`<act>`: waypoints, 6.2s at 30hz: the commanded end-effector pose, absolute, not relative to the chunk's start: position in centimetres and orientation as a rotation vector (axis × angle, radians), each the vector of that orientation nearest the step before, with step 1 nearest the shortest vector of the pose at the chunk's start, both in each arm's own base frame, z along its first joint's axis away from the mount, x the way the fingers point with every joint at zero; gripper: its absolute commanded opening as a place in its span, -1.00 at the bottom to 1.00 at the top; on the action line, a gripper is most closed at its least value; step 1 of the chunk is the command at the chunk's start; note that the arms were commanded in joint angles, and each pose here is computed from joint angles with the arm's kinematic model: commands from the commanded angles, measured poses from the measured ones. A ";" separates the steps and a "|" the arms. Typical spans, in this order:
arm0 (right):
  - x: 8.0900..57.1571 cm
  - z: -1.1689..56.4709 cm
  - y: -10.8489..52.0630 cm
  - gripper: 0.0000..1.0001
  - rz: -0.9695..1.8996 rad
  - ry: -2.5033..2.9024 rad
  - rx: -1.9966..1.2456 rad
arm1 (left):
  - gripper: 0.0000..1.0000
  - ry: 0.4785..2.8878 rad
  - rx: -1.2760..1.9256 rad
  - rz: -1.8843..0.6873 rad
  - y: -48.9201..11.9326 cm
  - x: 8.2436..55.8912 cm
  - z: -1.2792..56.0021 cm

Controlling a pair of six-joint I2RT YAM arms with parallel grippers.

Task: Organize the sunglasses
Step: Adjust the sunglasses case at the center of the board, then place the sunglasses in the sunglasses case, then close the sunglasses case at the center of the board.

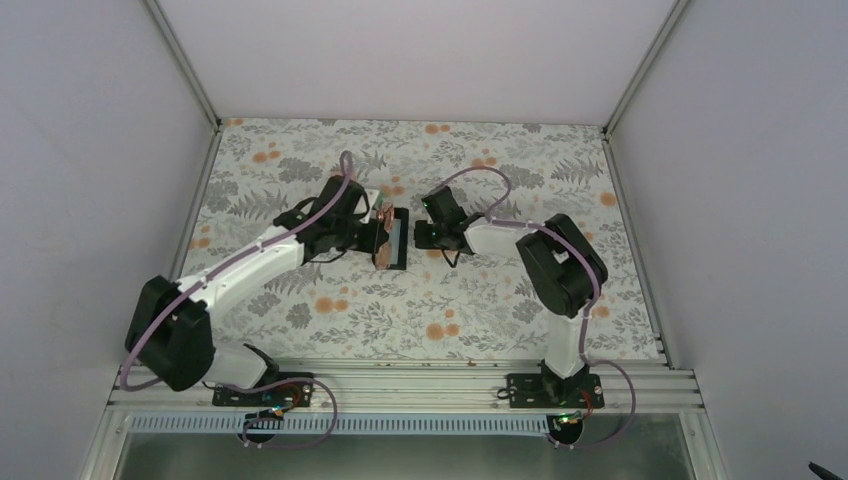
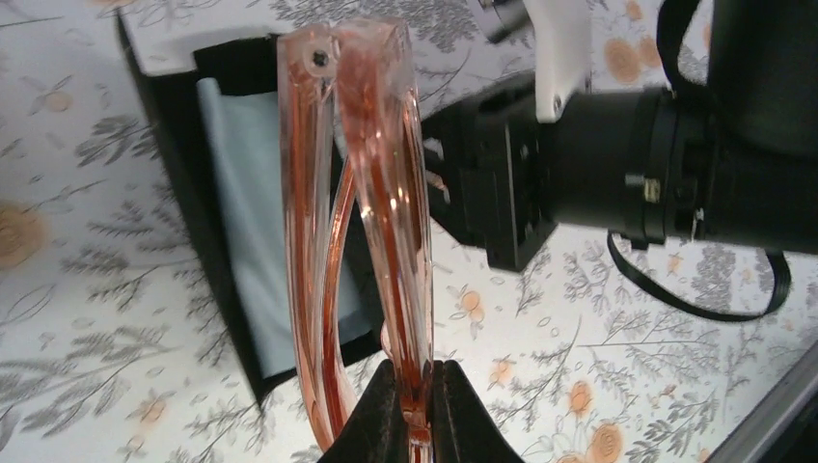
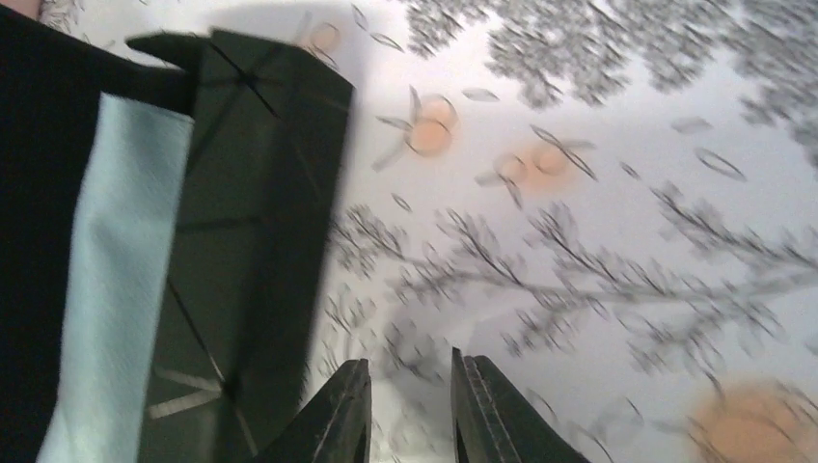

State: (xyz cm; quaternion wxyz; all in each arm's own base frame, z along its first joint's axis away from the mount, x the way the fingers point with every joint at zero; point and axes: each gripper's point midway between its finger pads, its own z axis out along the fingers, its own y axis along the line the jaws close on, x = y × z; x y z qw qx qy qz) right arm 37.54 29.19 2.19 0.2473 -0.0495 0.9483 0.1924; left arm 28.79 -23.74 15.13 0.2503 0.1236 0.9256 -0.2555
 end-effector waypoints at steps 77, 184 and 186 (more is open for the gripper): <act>28.4 0.8 29.0 -0.53 0.744 2.676 -0.030 | -0.47 2.853 0.081 -0.503 -23.2 36.7 7.4; 30.3 1.3 30.8 -0.50 0.693 2.679 -0.102 | -0.47 2.745 0.037 -0.727 -23.8 33.4 6.4; 30.3 1.2 30.8 -0.50 0.692 2.682 -0.097 | -0.47 2.756 0.046 -0.735 -24.0 33.3 5.8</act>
